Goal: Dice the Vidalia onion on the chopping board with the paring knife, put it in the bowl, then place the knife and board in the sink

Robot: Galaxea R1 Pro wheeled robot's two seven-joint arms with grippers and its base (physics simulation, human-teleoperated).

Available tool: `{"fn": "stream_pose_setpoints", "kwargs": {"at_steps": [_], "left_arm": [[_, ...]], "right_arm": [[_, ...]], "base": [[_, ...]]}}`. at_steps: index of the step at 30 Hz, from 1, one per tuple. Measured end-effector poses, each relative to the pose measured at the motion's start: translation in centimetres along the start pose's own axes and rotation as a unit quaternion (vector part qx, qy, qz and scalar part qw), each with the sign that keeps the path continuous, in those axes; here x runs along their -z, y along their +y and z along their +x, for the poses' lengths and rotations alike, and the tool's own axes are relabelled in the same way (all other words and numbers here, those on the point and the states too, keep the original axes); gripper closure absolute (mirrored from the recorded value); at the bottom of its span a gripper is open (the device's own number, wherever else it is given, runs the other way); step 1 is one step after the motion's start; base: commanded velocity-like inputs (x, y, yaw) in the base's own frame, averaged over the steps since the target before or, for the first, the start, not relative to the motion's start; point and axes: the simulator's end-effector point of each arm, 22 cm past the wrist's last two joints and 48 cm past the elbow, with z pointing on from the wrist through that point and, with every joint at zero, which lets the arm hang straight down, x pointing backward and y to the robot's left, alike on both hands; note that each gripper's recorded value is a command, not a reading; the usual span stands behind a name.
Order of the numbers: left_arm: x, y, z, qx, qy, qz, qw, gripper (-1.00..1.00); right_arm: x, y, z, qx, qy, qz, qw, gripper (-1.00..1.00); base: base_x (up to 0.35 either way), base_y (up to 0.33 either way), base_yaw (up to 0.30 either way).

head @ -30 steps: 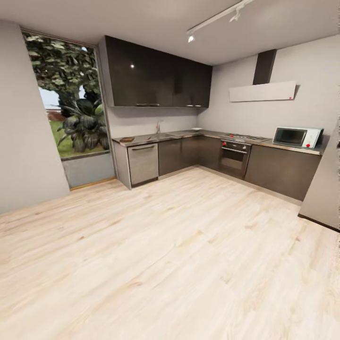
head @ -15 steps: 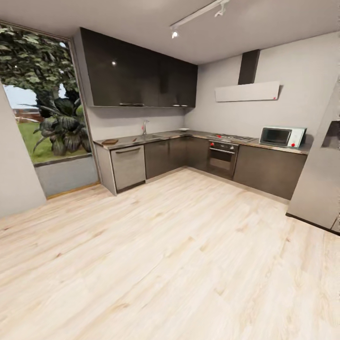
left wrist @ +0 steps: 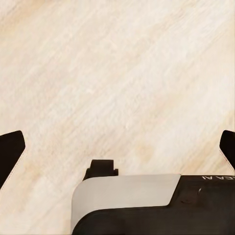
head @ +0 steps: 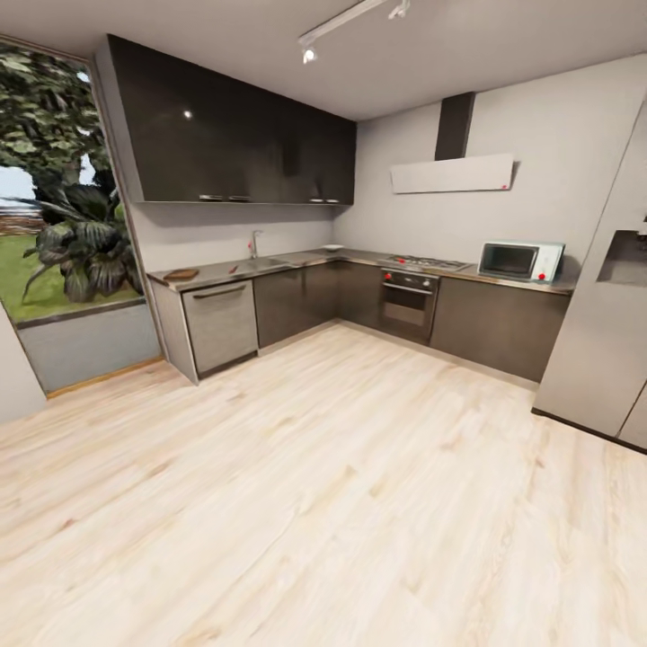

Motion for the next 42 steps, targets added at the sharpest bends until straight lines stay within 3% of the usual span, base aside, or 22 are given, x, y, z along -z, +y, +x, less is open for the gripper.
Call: {"fn": "stream_pose_setpoints", "kwargs": {"at_steps": [42], "left_arm": [[0.00, 0.00, 0.00, 0.000, 0.000, 0.000, 1.0000, -1.00]], "right_arm": [[-0.01, -0.01, -0.03, 0.000, 0.000, 0.000, 1.0000, -1.00]], "base": [[0.345, 0.000, -0.001]]}}
